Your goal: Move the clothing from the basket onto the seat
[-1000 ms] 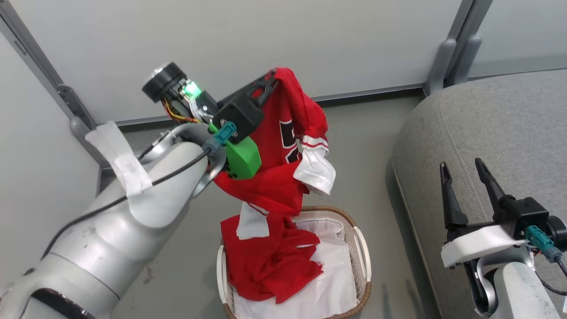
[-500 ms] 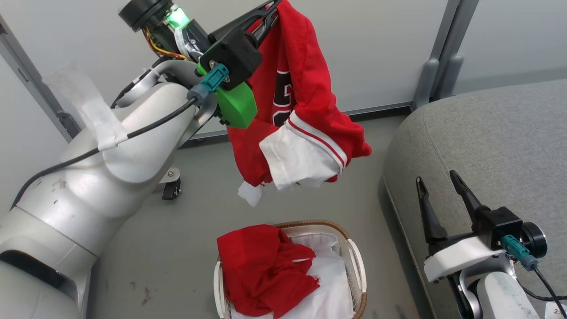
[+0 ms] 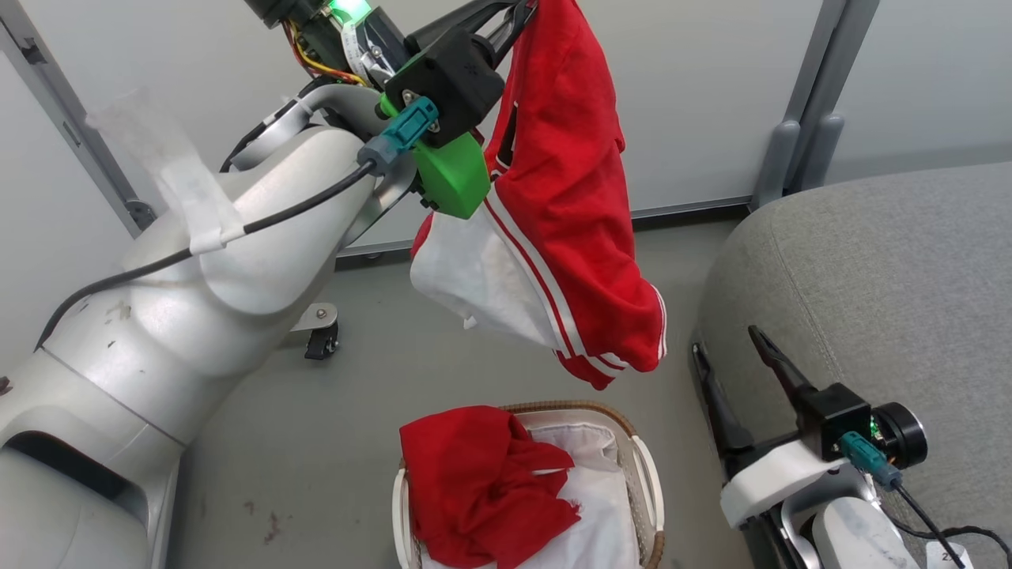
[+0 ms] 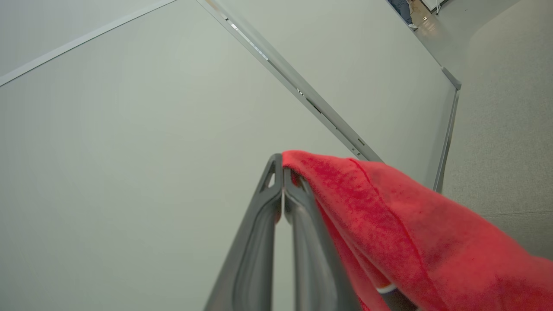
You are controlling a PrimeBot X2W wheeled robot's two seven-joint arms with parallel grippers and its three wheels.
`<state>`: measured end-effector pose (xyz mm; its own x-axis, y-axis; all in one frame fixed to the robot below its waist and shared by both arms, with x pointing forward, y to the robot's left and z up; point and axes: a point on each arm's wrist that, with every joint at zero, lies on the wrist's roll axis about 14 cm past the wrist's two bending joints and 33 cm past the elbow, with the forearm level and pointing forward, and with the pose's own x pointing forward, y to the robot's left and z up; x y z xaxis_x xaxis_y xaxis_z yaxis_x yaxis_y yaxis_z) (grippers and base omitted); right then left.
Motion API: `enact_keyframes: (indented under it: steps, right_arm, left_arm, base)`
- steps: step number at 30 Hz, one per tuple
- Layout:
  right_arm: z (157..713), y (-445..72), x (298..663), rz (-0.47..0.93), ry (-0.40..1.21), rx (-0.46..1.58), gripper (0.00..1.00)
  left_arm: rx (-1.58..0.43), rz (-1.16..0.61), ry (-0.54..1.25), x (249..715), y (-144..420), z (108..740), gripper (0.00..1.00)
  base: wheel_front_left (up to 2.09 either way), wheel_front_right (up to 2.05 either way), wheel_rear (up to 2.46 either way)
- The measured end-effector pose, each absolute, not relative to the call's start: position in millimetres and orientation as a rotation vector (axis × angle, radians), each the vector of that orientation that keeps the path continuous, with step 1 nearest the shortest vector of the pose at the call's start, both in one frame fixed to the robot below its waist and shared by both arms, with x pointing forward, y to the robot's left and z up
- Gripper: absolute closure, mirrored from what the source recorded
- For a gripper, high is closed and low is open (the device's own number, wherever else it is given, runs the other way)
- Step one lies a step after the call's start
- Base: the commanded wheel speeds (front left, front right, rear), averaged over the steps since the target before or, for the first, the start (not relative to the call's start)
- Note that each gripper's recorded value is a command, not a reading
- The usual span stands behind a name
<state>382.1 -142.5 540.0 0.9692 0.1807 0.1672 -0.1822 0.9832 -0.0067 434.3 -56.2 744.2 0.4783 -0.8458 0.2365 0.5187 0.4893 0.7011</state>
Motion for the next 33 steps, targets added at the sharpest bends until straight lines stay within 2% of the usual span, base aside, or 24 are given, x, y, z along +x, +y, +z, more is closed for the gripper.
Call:
enact_keyframes:
  steps: [5, 12, 23, 33]
  right_arm:
    - [527, -116, 383, 0.266, -0.128, -0.037, 0.0]
    - [538, -95, 397, 0.336, -0.156, -0.101, 0.0]
    - [586, -99, 418, 0.316, -0.285, -0.137, 0.0]
    - [616, -90, 413, 0.339, -0.384, -0.139, 0.0]
  left_arm:
    - [0.602, -0.905, -0.647, 429, -59, 752, 1.0]
    - [0.598, -0.915, -0.663, 424, -62, 755, 1.0]
    - [0.587, -0.938, -0.677, 418, -70, 756, 1.0]
    - [0.573, -0.941, -0.66, 421, -70, 752, 1.0]
  base:
    - [0.0, 0.0, 0.0]
    - [0.0, 0.0, 0.0]
    - [0.0, 0.0, 0.0]
    - [0.0, 0.0, 0.0]
